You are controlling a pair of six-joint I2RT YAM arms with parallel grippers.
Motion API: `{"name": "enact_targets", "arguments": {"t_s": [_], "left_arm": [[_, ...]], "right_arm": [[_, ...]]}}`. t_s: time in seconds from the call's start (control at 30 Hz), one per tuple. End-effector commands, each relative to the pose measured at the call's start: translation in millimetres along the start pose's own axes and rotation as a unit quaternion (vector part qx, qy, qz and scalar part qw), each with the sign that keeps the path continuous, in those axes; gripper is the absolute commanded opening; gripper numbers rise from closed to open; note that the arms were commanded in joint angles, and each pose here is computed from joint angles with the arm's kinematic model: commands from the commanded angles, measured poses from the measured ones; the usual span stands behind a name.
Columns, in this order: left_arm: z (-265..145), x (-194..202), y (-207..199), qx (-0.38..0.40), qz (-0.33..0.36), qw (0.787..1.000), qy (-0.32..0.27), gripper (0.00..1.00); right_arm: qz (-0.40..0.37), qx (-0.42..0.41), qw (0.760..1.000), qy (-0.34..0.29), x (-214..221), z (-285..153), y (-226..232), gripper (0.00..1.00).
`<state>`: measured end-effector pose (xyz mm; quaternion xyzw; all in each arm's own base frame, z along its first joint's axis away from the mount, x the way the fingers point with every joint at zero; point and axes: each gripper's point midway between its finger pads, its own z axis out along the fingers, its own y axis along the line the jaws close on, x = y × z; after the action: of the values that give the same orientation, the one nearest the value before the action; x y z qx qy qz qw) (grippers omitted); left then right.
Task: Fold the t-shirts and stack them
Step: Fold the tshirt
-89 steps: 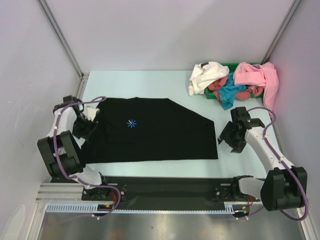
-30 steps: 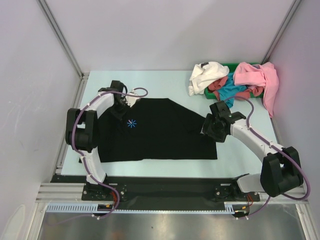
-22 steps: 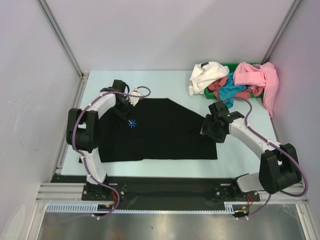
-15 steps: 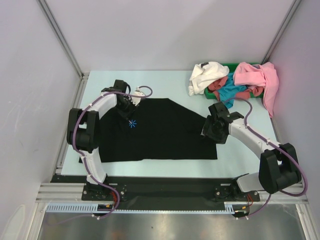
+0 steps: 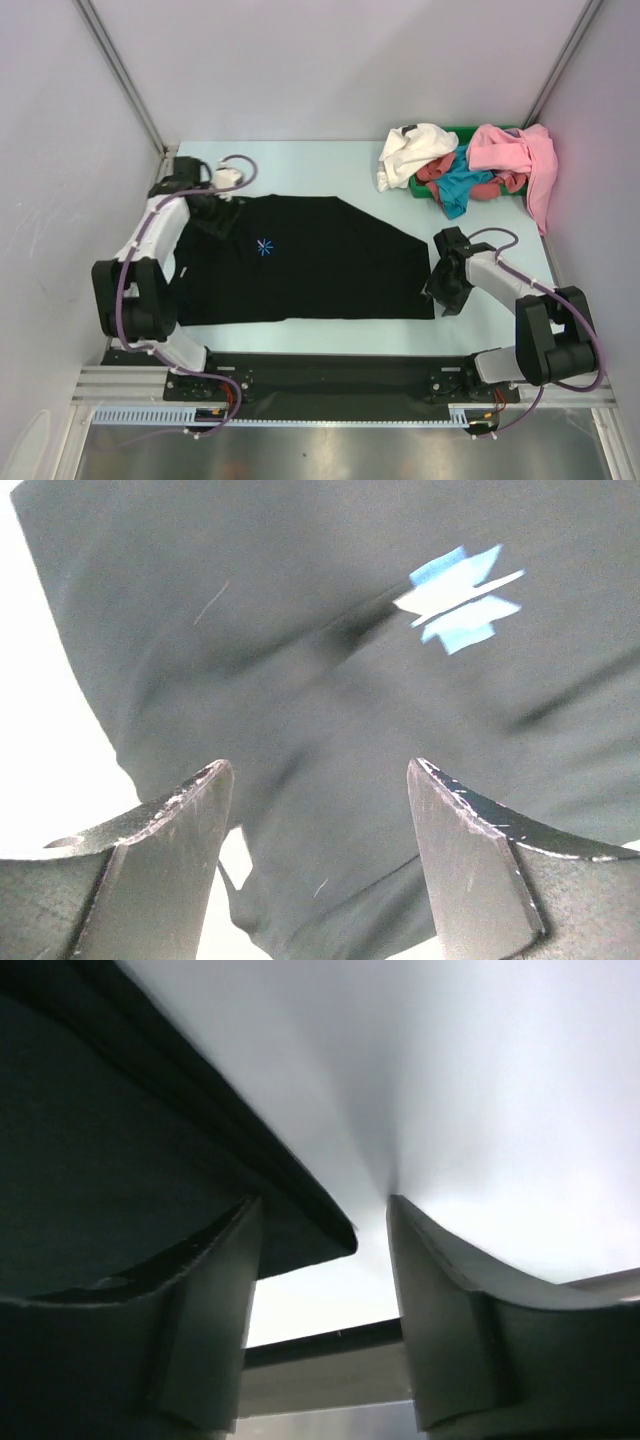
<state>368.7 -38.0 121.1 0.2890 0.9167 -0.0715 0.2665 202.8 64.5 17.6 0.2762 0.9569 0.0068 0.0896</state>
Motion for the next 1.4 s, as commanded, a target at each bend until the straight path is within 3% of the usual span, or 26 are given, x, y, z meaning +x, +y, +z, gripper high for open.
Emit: {"name": "enact_targets", "arguments": {"t_s": [0.0, 0.03, 0.07, 0.2, 0.27, 0.47, 0.5, 0.53, 0.57, 0.67, 0.77, 0.8, 0.9, 0.97, 1.03, 1.2, 1.27, 1.37], "left_arm": [[-25, 100, 53, -0.100, -0.118, 0.982, 0.111, 0.76], [-29, 113, 58, -0.114, -0.126, 0.978, 0.121, 0.77], [-31, 125, 62, -0.123, -0.134, 0.975, 0.130, 0.77], [-26, 182, 61, -0.146, -0.140, 0.962, 0.185, 0.77], [-22, 197, 60, -0.157, -0.139, 0.956, 0.204, 0.77], [-3, 231, 50, -0.152, -0.142, 0.947, 0.244, 0.75], [-3, 232, 47, -0.146, -0.141, 0.948, 0.246, 0.75], [-4, 231, 46, -0.143, -0.140, 0.949, 0.244, 0.75], [-5, 228, 45, -0.136, -0.138, 0.951, 0.239, 0.75], [-16, 194, 39, -0.091, -0.117, 0.971, 0.187, 0.76], [-40, 128, 44, -0.057, -0.079, 0.992, 0.082, 0.79], [-53, 98, 52, -0.058, -0.067, 0.995, 0.040, 0.89], [-66, 43, 69, -0.057, -0.073, 0.995, -0.042, 0.92], [-58, 29, 87, -0.062, -0.098, 0.992, -0.046, 0.91], [-42, 37, 103, -0.072, -0.130, 0.989, -0.011, 0.86], [-17, 53, 114, -0.088, -0.151, 0.985, 0.007, 0.81], [-7, 54, 102, -0.062, -0.155, 0.986, -0.008, 0.79], [7, 61, 90, -0.042, -0.165, 0.985, -0.010, 0.77]], "right_arm": [[0.012, -0.027, 0.999, 0.012, 6, 4, 9, 0.49], [0.014, -0.028, 0.999, 0.015, 8, 4, 9, 0.43], [0.016, -0.025, 0.999, 0.015, 10, 5, 6, 0.29], [0.037, 0.000, 0.999, -0.001, 8, 0, -10, 0.06], [0.051, 0.005, 0.999, -0.008, 5, -1, -17, 0.00], [0.113, 0.006, 0.993, -0.024, 2, -6, -40, 0.00], [0.114, 0.003, 0.993, -0.031, -1, -8, -40, 0.06], [0.111, -0.001, 0.993, -0.047, -7, -13, -40, 0.19], [0.105, 0.000, 0.993, -0.057, -12, -17, -40, 0.45], [0.094, -0.005, 0.992, -0.089, -33, -38, -33, 0.59], [0.048, -0.042, 0.984, -0.168, -70, -76, 3, 0.59], [0.012, -0.057, 0.979, -0.193, -80, -88, 19, 0.59], [-0.104, -0.099, 0.961, -0.237, -97, -108, 82, 0.57], [-0.152, -0.110, 0.955, -0.227, -95, -110, 111, 0.54], [-0.215, -0.124, 0.946, -0.210, -96, -108, 149, 0.50], [-0.368, -0.267, 0.872, -0.181, -30, -121, 278, 0.54], [-0.381, -0.358, 0.835, -0.172, -9, -146, 330, 0.54], [-0.385, -0.431, 0.808, -0.116, 28, -140, 387, 0.54]]}}
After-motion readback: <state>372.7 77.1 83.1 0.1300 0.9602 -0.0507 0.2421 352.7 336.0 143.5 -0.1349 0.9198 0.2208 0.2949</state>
